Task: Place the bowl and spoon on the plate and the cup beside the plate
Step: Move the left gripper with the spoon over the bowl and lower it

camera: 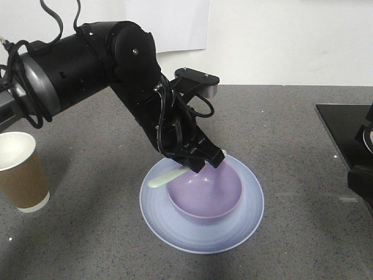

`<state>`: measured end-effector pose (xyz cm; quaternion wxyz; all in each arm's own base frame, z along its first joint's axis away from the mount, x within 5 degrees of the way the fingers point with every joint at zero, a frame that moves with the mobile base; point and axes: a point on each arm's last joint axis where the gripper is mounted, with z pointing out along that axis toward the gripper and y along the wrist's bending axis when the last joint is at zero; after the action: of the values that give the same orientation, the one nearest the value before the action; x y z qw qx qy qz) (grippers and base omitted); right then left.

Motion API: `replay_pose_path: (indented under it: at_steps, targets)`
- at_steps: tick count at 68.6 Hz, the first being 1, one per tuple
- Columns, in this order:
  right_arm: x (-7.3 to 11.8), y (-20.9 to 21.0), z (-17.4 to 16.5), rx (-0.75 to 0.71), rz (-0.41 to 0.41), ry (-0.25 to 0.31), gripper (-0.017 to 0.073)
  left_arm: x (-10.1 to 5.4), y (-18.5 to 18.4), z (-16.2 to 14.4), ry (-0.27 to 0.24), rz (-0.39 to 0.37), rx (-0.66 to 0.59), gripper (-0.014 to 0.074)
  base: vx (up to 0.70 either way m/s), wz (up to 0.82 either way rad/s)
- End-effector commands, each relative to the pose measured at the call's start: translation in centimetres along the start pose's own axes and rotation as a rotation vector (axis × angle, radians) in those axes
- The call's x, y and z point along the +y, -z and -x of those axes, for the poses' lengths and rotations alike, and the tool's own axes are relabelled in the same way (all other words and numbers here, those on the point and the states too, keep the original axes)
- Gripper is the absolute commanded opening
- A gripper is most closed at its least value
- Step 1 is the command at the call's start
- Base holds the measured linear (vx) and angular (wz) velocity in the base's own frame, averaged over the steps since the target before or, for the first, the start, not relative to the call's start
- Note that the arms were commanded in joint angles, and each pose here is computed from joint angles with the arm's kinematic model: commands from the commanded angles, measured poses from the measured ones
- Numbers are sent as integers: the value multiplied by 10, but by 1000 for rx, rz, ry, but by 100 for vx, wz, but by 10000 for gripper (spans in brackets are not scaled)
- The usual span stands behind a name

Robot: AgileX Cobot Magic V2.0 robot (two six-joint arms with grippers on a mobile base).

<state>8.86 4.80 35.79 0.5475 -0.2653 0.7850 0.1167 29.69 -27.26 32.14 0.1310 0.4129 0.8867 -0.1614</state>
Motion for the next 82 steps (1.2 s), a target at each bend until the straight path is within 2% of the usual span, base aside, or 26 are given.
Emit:
replay_pose_path:
  at_steps: [1,6,29,38,44,55,82]
  targets:
    - [-4,3,12,-85,-38,2,-1,-5,26,1,9,48,-58,-6,0,0]
    - [-4,3,12,-85,-38,2,-1,-4,26,1,23,60,-56,-6,0,0]
    - [-4,3,12,-84,-40,4,-1,-22,26,2,35,-11,-66,-6,0,0]
    - [-4,3,12,-86,-44,7,-1,-21,33,-10,41,23,-51,-6,0,0]
    - [-5,3,13,-97,-50,8,-1,-22,34,-18,23,29,-35,-6,0,0]
    - [-6,4,15,-113,-58,7,-1,-22,32,-18,11,24,-33,-6,0,0]
    - [-6,4,15,-124,-58,0,-1,-16,11,-15,19,24,17,-6,0,0]
